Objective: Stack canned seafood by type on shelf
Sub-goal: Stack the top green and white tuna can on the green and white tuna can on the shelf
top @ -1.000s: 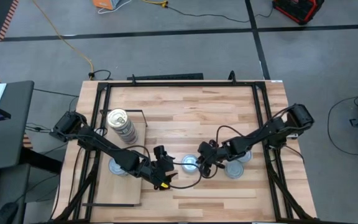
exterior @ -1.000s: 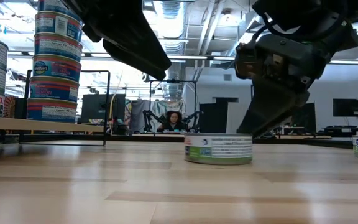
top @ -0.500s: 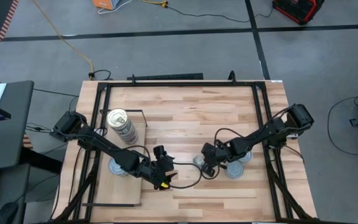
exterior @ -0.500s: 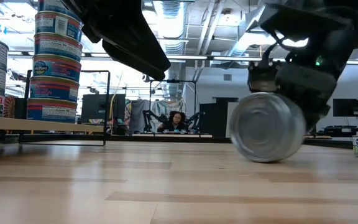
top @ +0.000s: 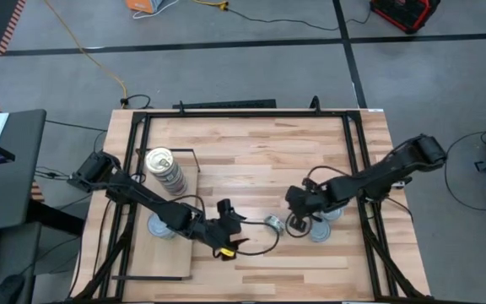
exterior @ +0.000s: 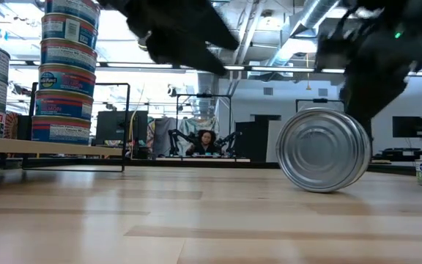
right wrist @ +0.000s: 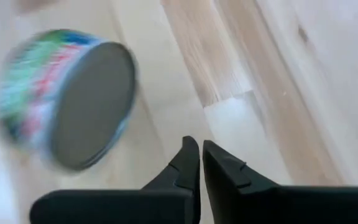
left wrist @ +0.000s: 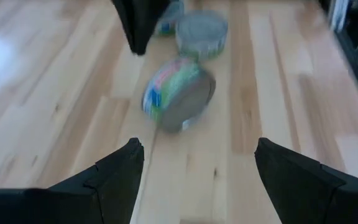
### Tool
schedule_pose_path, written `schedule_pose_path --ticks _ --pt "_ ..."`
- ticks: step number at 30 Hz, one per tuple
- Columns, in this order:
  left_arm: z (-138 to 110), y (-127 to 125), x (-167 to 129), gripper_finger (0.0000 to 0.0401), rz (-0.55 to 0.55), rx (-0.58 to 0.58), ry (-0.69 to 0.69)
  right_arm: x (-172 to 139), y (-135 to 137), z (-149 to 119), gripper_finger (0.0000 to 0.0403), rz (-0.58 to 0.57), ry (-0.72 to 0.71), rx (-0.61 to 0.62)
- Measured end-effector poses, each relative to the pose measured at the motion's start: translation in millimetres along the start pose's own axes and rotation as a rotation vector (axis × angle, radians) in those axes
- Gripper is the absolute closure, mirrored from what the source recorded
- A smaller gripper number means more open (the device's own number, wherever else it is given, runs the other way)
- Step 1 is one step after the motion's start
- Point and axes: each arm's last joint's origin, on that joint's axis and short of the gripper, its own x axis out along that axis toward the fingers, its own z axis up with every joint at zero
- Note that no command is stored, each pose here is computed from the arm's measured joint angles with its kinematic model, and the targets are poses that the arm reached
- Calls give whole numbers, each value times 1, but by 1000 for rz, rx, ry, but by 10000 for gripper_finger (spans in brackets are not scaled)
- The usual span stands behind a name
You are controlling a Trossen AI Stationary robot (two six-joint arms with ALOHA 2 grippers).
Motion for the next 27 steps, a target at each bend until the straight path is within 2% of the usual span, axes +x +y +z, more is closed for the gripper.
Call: schedule_pose_path --ticks 5,9,14,19,22,27 --pt "11 13 7 106 -2 3 -17 -30 14 -14 332 37 -71 -141" --pt "18 22 11 106 -46 23 -13 -37 26 -27 299 -18 -157 -184" --pt "24 26 13 106 -77 73 -15 -11 30 -37 242 -99 -165 -159" --pt "22 24 12 106 -83 95 -7 16 39 -33 192 -11 -122 -142" --pt "19 22 11 106 -84 109 15 25 43 -34 178 -9 -129 -144" --pt "19 23 11 106 -50 123 7 43 60 -25 175 97 -252 -149"
